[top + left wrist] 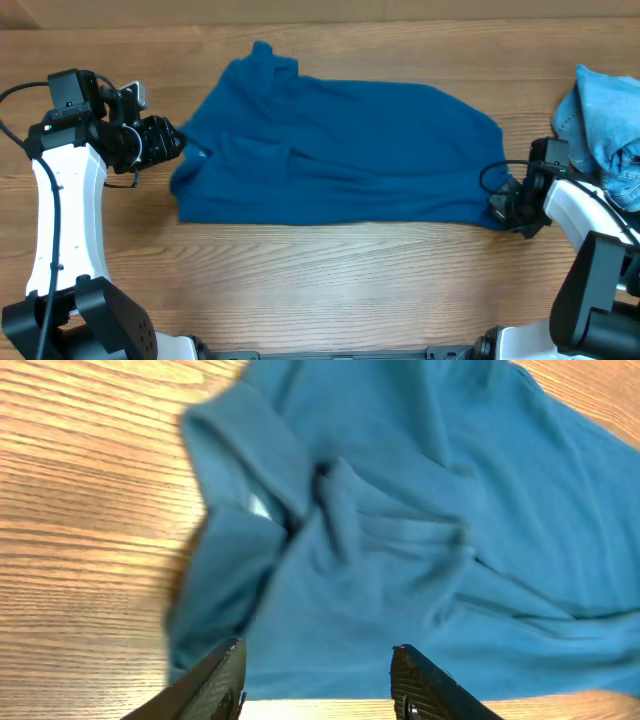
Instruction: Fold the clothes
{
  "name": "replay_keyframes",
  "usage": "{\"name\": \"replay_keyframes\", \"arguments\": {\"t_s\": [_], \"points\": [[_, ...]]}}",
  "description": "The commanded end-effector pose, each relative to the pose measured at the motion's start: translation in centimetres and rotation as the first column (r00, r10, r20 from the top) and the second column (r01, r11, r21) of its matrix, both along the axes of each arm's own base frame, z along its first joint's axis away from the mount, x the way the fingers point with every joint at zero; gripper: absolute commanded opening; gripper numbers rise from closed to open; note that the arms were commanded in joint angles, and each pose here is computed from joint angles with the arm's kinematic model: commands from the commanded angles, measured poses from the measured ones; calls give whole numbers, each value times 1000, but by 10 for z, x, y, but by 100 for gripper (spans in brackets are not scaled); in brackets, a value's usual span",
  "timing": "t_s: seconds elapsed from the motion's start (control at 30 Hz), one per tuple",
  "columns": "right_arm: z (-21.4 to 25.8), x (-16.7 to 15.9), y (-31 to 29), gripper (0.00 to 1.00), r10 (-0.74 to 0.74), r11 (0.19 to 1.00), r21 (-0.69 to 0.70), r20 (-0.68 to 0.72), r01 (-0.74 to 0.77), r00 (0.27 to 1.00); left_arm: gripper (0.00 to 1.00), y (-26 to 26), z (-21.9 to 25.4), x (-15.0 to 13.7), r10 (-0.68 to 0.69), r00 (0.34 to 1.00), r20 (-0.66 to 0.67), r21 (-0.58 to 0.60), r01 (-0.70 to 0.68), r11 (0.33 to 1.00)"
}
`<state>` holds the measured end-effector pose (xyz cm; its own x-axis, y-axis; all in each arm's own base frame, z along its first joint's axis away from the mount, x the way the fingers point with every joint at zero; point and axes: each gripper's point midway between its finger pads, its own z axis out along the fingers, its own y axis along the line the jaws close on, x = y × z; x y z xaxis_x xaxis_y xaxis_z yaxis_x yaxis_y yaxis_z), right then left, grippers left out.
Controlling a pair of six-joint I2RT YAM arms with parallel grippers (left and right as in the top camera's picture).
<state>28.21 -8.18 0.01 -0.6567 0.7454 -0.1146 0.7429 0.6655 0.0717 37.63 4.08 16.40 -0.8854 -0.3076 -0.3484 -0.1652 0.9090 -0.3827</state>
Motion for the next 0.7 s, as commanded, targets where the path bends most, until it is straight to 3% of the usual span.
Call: {"name": "replay_keyframes", "arguments": {"t_s": [0.0, 0.13, 0.2, 0.43, 0.67], "points": [[3, -6, -25, 25, -47, 993, -110, -35, 43, 998, 51, -2, -3, -2, -26, 1000, -8, 17, 26, 1000], [7, 10, -5, 45, 44, 998, -36, 11, -44, 999, 50, -4, -4, -3, -52, 999, -4, 27, 52, 998], [10, 16, 2, 46, 71, 997, -8, 29, -71, 997, 50, -11, -3, -3, -74, 997, -4, 18, 74, 997], [65, 51, 20, 52, 186, 982, -9, 215, -188, 959, 50, -80, -8, -11, -386, 923, 11, 66, 384, 921], [121, 65, 43, 63, 243, 967, -19, 386, -255, 890, 56, -105, -39, -16, -402, 911, -94, 194, 413, 890]]}}
